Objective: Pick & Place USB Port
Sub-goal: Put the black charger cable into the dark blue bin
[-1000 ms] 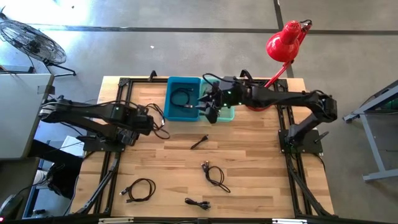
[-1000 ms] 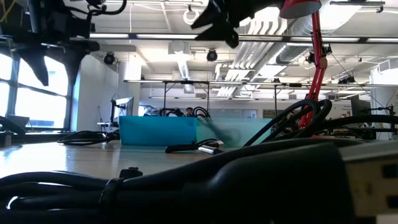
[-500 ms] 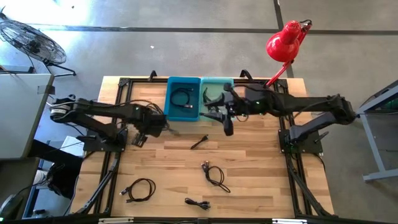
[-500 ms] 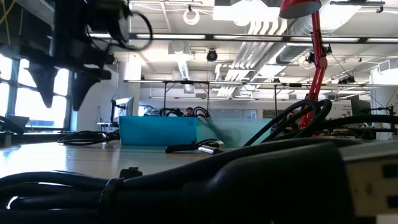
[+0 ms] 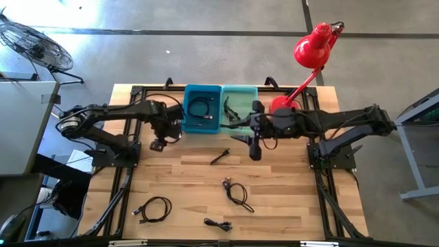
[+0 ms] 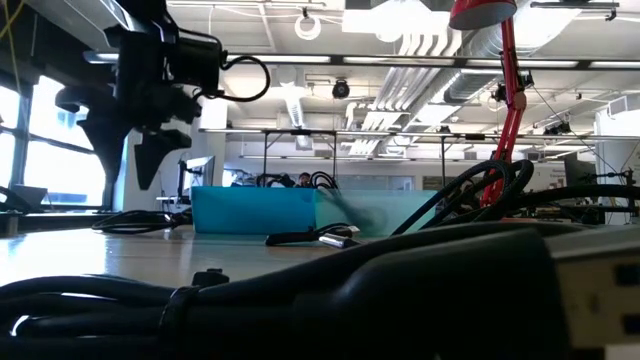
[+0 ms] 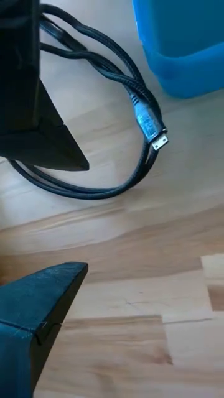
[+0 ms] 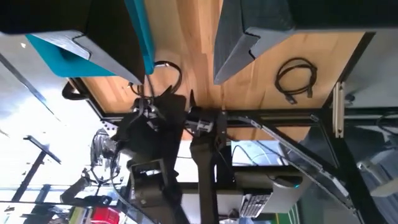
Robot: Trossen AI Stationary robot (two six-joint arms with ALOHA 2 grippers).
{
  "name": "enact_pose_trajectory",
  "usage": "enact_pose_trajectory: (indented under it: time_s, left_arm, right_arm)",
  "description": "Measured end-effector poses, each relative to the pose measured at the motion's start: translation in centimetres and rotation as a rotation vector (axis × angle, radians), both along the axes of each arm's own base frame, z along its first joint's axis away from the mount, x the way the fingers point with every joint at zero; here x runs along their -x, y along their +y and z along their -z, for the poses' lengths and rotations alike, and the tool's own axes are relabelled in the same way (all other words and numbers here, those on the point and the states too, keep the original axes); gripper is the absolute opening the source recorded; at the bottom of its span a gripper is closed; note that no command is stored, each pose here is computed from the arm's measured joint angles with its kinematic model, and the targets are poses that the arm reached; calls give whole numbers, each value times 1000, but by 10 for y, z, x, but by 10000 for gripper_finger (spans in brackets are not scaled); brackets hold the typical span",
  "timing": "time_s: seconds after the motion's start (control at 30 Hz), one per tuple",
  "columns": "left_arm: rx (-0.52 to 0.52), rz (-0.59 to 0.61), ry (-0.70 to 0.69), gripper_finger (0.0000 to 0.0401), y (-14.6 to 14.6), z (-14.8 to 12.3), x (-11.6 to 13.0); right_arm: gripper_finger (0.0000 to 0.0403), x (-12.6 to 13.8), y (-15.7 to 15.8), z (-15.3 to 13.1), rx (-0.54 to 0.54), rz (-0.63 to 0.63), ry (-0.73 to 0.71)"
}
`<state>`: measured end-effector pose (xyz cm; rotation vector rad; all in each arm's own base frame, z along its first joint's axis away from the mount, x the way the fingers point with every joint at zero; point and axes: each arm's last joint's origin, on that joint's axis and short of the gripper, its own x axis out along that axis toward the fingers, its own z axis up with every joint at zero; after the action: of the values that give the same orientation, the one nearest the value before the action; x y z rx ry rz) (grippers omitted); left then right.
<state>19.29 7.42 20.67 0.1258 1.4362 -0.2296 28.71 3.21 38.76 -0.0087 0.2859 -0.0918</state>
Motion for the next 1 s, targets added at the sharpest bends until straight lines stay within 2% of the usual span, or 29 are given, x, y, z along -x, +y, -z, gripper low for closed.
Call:
enact_pose_trajectory:
  time_s: [0.3,0.5,0.6,0.87,1.0]
  left_arm:
    - [22,-12,-26,248,4,0,0]
    - [51,-140,-138,248,7,-2,-10]
    - [11,-156,-164,248,9,-3,-14]
    - [83,-202,-111,248,4,13,-5]
    - [54,-253,-73,248,3,26,1]
  right_arm:
    - [183,1,3,0,11,20,1]
    - [183,1,3,0,11,20,1]
    - [183,1,3,0,11,20,1]
    - [183,1,3,1,4,23,9]
    - [183,1,3,2,5,23,14]
